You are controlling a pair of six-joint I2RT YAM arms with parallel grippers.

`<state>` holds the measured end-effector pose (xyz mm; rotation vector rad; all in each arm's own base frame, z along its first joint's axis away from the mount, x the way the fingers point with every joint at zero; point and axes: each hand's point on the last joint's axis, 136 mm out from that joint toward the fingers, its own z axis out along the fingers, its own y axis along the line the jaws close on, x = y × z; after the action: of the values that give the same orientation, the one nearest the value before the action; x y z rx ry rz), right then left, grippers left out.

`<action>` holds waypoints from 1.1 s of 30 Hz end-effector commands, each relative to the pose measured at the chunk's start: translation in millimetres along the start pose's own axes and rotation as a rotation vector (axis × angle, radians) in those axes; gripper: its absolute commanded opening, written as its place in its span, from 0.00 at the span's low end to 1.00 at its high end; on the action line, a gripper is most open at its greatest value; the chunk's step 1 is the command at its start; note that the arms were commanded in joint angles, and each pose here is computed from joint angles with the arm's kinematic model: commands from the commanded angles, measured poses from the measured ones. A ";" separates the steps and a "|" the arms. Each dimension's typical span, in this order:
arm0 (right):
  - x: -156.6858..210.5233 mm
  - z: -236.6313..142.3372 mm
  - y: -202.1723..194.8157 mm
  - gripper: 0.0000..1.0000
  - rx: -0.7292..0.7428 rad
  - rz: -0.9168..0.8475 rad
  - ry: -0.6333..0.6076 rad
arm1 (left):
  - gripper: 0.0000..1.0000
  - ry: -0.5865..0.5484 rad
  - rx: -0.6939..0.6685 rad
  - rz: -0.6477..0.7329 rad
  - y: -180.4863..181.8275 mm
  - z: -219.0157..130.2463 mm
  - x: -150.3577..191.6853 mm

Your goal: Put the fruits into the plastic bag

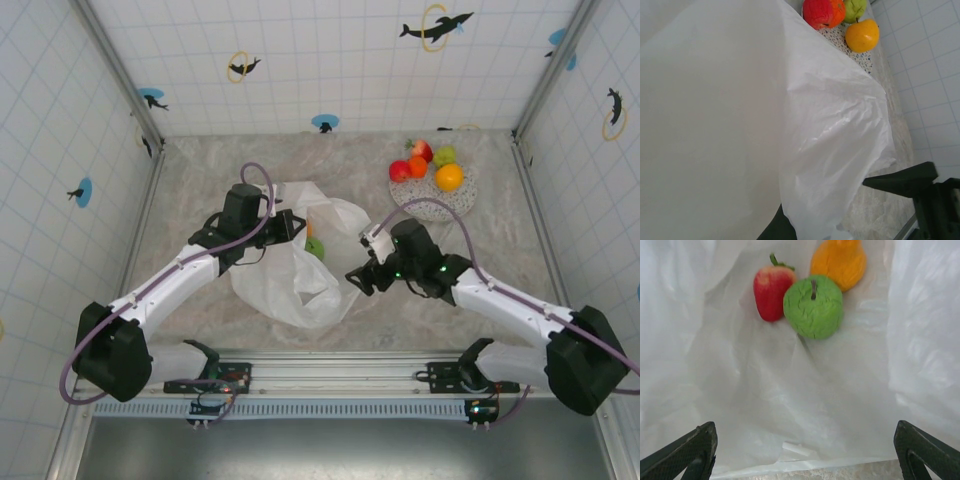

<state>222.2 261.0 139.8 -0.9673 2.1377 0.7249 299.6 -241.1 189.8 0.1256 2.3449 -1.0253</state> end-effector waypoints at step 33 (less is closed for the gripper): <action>-52.9 -92.5 -230.8 1.00 0.840 0.226 -0.074 | 0.00 -0.027 0.067 -0.052 -15.3 -0.6 -13.7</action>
<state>377.9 102.9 172.8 -0.3344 2.2306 -0.0124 301.6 -247.1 198.5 0.0835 2.3211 -1.0970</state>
